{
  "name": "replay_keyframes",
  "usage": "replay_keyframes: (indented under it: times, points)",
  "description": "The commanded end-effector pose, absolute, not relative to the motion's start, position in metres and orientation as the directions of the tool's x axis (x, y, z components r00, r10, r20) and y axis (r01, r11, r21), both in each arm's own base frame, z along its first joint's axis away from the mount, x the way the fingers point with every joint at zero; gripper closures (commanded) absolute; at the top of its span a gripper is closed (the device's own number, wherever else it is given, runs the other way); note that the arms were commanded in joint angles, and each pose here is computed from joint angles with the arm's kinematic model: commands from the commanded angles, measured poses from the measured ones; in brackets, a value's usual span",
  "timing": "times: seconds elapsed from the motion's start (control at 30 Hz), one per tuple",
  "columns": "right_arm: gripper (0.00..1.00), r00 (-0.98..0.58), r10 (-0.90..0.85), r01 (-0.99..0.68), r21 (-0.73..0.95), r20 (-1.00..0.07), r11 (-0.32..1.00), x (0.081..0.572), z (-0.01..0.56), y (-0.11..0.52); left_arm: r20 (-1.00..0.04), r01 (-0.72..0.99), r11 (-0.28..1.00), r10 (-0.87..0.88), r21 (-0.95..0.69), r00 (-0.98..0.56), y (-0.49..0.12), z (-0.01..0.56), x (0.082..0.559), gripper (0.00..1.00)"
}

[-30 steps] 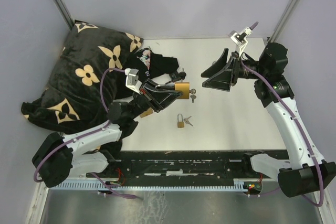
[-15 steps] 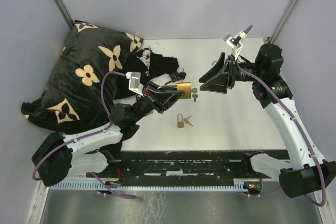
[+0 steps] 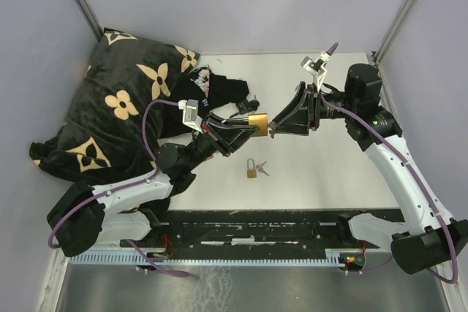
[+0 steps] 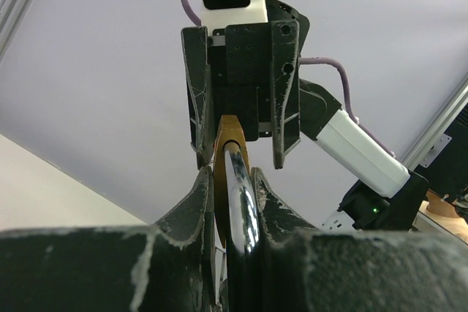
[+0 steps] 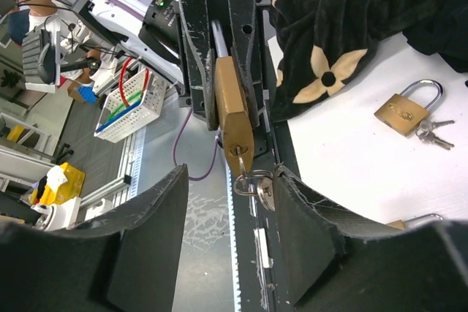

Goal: Lock with the key
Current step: Lock the lock.

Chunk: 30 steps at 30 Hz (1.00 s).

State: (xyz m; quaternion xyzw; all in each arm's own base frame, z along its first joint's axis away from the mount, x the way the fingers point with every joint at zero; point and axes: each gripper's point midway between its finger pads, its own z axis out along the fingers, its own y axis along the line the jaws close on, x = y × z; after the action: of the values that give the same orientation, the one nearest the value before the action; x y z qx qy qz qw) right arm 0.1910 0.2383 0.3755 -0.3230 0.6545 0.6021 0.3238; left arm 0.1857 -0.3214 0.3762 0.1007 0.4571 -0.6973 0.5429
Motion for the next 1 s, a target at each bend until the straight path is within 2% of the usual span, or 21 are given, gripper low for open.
replay_keyframes:
  times: [0.0,0.4,0.7,0.97]
  points:
    - [0.46,-0.515,-0.029,-0.856,0.513,-0.857,0.065,0.192,0.388,0.241,-0.563,0.895,-0.075,-0.753,-0.441,-0.34,-0.306,0.428,0.172,0.97]
    - [0.64,-0.522,-0.031,-0.852,0.519,-0.853,0.066,0.194,0.388,0.243,-0.567,0.891,-0.085,-0.743,-0.446,-0.355,-0.309,0.425,0.172,0.97]
    - [0.98,-0.492,-0.041,-0.87,0.489,-0.87,0.054,0.19,0.39,0.241,-0.562,0.886,-0.056,-0.754,-0.46,-0.339,-0.304,0.423,0.175,0.97]
    - [0.99,-0.473,-0.023,-0.881,0.471,-0.881,0.053,0.193,0.394,0.232,-0.542,0.855,0.048,-0.792,-0.516,-0.282,-0.275,0.409,0.187,0.97]
